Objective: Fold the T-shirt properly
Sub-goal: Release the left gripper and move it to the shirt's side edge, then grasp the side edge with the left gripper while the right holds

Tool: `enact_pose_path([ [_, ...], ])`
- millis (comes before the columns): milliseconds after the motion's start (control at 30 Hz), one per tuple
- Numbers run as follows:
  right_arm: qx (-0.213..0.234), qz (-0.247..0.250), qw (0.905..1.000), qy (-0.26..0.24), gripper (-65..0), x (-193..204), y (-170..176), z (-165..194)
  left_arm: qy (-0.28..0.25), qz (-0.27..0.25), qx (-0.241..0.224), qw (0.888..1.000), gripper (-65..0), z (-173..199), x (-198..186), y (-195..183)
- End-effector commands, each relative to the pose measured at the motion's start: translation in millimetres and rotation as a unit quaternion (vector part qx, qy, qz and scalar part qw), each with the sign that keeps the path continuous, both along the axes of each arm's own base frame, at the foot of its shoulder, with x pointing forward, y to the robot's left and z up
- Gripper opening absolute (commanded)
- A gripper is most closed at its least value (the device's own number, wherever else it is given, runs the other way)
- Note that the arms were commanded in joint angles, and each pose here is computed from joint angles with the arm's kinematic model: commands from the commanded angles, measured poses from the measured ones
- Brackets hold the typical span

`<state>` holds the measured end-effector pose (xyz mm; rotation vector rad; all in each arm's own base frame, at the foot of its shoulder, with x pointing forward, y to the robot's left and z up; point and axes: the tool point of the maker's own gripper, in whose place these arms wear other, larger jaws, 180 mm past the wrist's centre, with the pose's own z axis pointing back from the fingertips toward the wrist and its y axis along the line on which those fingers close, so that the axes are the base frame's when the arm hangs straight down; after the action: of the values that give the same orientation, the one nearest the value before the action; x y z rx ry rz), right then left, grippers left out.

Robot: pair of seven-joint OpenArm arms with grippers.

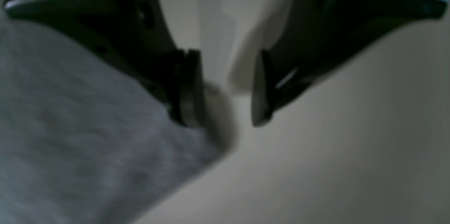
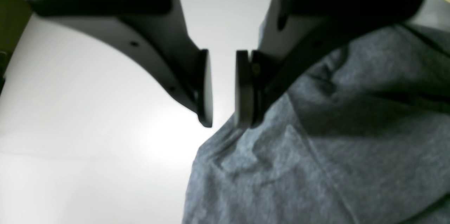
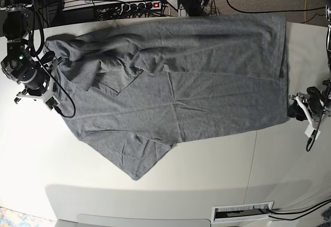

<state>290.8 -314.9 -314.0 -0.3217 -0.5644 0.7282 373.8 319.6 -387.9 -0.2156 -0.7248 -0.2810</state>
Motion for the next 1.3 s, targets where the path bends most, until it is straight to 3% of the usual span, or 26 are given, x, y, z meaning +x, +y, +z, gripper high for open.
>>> enact_pose_path([
  [0, -0.006, 0.002, 0.9996, -0.026, -52.7, 10.7, -4.6, 18.1, -0.034, 0.008, -0.011, 0.999, -40.2, 23.7, 15.6, 5.2],
  [533, -0.008, 0.001, 0.9996, -0.026, -52.7, 11.3, -5.4, 18.9, -0.019, -0.013, -0.054, 0.998, -40.9, 0.7, 19.5, -49.0],
  [667, -0.007, 0.001, 0.9996, -0.027, -52.7, 11.6, -5.2, 19.2, -0.022, -0.013, -0.053, 0.998, -50.4, 3.6, 21.7, -47.8],
  [900, -0.007, 0.002, 0.9996, -0.027, -52.7, 11.7, -5.0, 19.2, -0.030, -0.031, -0.051, 0.998, -50.4, 16.6, 29.9, -49.3],
  [1100, -0.007, 0.001, 0.9996, -0.027, -52.7, 11.5, -5.2, 19.1, -0.040, -0.048, -0.023, 0.998, -37.4, 29.9, 37.6, -39.8],
  [1267, -0.007, 0.001, 0.9996, -0.027, -52.7, 11.7, -5.1, 19.3, -0.035, -0.038, 0.017, 0.998, -37.4, 31.0, 36.9, -18.4],
])
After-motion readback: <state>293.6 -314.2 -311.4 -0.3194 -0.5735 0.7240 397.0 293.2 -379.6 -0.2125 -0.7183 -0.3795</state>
